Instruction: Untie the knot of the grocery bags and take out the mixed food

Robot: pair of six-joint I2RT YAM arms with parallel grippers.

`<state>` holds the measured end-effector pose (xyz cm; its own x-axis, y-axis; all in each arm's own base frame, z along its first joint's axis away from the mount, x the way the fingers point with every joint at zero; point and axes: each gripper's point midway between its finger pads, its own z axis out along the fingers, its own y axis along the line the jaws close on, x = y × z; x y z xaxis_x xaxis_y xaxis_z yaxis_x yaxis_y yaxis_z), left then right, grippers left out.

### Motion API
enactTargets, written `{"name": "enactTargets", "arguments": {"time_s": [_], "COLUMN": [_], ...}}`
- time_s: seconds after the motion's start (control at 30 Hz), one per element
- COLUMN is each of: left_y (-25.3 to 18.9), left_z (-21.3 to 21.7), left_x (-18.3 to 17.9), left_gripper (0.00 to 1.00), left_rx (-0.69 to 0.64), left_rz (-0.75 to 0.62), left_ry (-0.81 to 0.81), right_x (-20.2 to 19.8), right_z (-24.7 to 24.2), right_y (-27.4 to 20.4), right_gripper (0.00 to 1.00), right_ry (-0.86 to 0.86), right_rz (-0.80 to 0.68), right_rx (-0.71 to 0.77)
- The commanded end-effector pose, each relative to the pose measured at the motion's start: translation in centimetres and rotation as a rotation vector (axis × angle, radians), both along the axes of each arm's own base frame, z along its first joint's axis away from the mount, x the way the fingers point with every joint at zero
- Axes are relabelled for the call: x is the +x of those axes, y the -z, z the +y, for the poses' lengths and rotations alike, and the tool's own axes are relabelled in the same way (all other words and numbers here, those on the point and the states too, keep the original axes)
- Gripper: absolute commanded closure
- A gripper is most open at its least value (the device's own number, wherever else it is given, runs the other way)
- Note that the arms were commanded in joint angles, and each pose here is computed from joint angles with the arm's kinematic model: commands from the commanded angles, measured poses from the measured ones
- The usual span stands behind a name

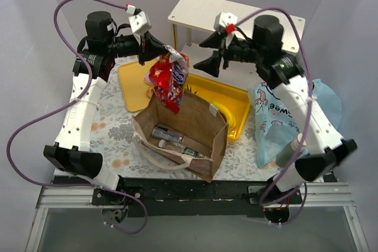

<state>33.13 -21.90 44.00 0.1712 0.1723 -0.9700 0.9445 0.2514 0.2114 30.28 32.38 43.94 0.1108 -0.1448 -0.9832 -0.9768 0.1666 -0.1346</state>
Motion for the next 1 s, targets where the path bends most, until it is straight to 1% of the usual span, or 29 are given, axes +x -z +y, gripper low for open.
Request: {"name": "enactTargets", "arguments": {"time_s": [0.0, 0.03, 0.07, 0.1, 0.13, 0.17, 0.23, 0.3, 0.37, 0.43, 0.47, 0.5, 0.53, 0.6, 0.73, 0.8, 0.87, 0.97], "left_y": [-7.7, -8.1, -8.5, -9.1, -9.3, -9.5, -9.8, -9.9, -10.2, -10.5, -10.5, -10.5, -10.7, -10.9, -11.0, -11.1, -11.3, -11.6], "left_z": [0.7, 0.8, 0.9, 1.1, 1.3, 1.4, 1.7, 1.9, 1.8, 2.0, 2.0, 2.0, 2.1, 2.2, 2.3, 2.4, 2.7, 3.0], "left_x": [2.1, 2.5, 2.9, 3.8, 4.1, 4.4, 5.1, 5.2, 5.1, 5.1, 5.2, 5.2, 5.2, 5.2, 5.1, 5.1, 5.2, 5.2], "left_gripper": [1.00, 1.00, 1.00, 1.00, 1.00, 1.00, 1.00, 1.00, 1.00, 1.00, 1.00, 1.00, 1.00, 1.00, 1.00, 1.00, 1.00, 1.00], "left_rx": [-0.205, -0.226, -0.243, -0.264, -0.279, -0.285, -0.294, -0.297, -0.301, -0.307, -0.309, -0.309, -0.310, -0.312, -0.315, -0.320, -0.326, -0.334], "left_rz": [0.016, 0.037, 0.053, 0.060, 0.078, 0.074, 0.059, 0.056, 0.052, 0.048, 0.048, 0.048, 0.042, 0.034, 0.032, 0.029, 0.028, 0.023], "left_ry": [-0.157, -0.175, -0.189, -0.221, -0.239, -0.253, -0.286, -0.296, -0.294, -0.301, -0.307, -0.309, -0.313, -0.317, -0.328, -0.337, -0.343, -0.351], "right_x": [-2.7, -4.0, -4.0, -5.2, -6.0, -6.4, -7.8, -8.0, -7.4, -6.1, -5.5, -4.2, -3.5, -2.7, -3.1, -3.0, -3.1, -3.8], "right_z": [-2.9, -3.3, -2.7, -1.5, -1.2, -0.3, 1.2, 2.6, 3.8, 4.5, 4.7, 4.2, 4.6, 4.1, 3.5, 3.3, 3.4, 4.4], "right_y": [-6.9, -7.2, -5.4, -4.7, -4.7, -3.0, -4.0, -4.0, -3.3, -2.8, -2.6, -2.9, -2.2, -2.4, -3.7, -3.5, -2.4, -1.2], "right_gripper": [0.15, 0.09, 0.08, 0.07, 0.07, 0.07, 0.07, 0.06, 0.06, 0.05, 0.05, 0.05, 0.05, 0.05, 0.05, 0.05, 0.05, 0.05], "right_ry": [0.096, 0.104, 0.104, 0.089, 0.086, 0.082, 0.112, 0.177, 0.230, 0.305, 0.339, 0.430, 0.456, 0.515, 0.519, 0.521, 0.510, 0.449], "right_rz": [-0.368, -0.414, -0.412, -0.419, -0.473, -0.468, -0.539, -0.589, -0.610, -0.602, -0.596, -0.578, -0.565, -0.560, -0.609, -0.615, -0.605, -0.551], "right_rx": [0.173, 0.192, 0.178, 0.172, 0.165, 0.145, 0.192, 0.208, 0.194, 0.187, 0.185, 0.178, 0.161, 0.168, 0.192, 0.175, 0.151, 0.168]}}
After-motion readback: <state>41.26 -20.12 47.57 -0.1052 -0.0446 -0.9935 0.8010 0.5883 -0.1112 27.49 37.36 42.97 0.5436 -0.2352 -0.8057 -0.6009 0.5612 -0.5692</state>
